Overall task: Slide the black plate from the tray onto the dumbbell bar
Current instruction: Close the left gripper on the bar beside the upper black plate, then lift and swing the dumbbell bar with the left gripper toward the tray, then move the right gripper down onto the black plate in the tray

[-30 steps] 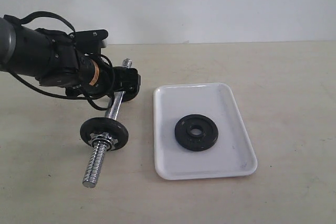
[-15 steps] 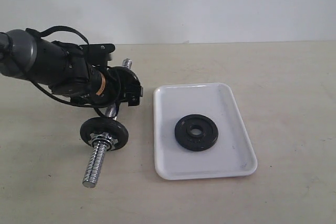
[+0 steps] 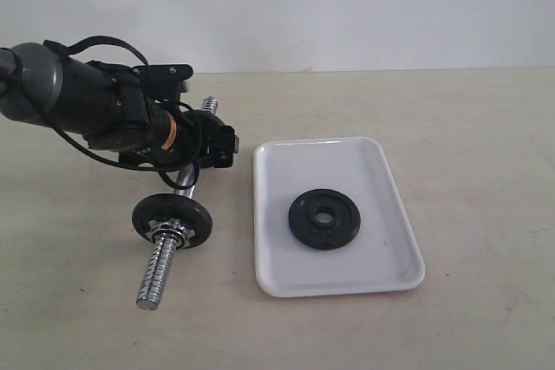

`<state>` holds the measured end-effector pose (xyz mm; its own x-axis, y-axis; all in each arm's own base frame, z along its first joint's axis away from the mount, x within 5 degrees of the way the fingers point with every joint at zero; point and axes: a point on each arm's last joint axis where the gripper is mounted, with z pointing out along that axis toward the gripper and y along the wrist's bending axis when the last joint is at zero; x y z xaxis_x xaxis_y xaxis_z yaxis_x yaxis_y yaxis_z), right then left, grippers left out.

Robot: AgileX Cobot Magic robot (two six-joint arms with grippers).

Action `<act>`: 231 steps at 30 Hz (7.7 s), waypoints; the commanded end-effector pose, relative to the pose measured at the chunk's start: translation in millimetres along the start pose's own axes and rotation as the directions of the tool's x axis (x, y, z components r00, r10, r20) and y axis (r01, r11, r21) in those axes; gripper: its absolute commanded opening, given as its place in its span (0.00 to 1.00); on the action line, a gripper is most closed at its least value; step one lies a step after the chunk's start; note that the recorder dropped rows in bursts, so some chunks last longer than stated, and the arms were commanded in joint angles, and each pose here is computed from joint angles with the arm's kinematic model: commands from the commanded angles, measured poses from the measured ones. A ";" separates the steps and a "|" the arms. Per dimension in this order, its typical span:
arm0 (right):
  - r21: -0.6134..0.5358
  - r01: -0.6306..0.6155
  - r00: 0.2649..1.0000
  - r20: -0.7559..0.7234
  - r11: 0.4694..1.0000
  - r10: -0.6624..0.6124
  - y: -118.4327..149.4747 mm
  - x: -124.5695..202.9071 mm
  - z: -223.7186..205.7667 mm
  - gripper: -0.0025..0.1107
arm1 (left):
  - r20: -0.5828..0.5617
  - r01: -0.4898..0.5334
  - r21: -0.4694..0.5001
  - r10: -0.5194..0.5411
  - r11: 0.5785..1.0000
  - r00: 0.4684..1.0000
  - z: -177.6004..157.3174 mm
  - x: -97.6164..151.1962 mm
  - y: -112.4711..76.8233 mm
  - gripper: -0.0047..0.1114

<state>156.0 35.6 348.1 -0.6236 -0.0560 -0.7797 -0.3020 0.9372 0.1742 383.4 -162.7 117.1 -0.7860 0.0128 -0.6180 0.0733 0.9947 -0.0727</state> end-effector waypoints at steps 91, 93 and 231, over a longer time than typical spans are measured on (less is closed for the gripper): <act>0.004 0.010 1.000 0.012 1.000 -0.010 -0.3 -2.1 -1.2 0.02 | -0.052 -0.360 0.006 0.360 0.933 0.932 18.9 16.0 -0.1 0.08; 0.004 0.010 1.000 0.012 1.000 -0.010 -0.3 -2.1 -1.2 0.02 | -0.051 -0.438 0.011 0.438 0.899 0.898 18.9 16.0 -0.1 0.08; -0.422 0.192 0.974 -0.028 0.886 -0.224 32.0 -8.3 69.7 0.15 | 0.176 -0.794 0.402 0.813 0.456 0.555 -81.7 -8.3 -31.5 0.08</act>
<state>203.3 75.1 313.5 -0.6396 -0.2299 -0.7335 -0.5945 0.7529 0.2824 333.2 -184.0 160.3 -0.2864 0.8396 -0.4616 0.9288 0.3616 0.0815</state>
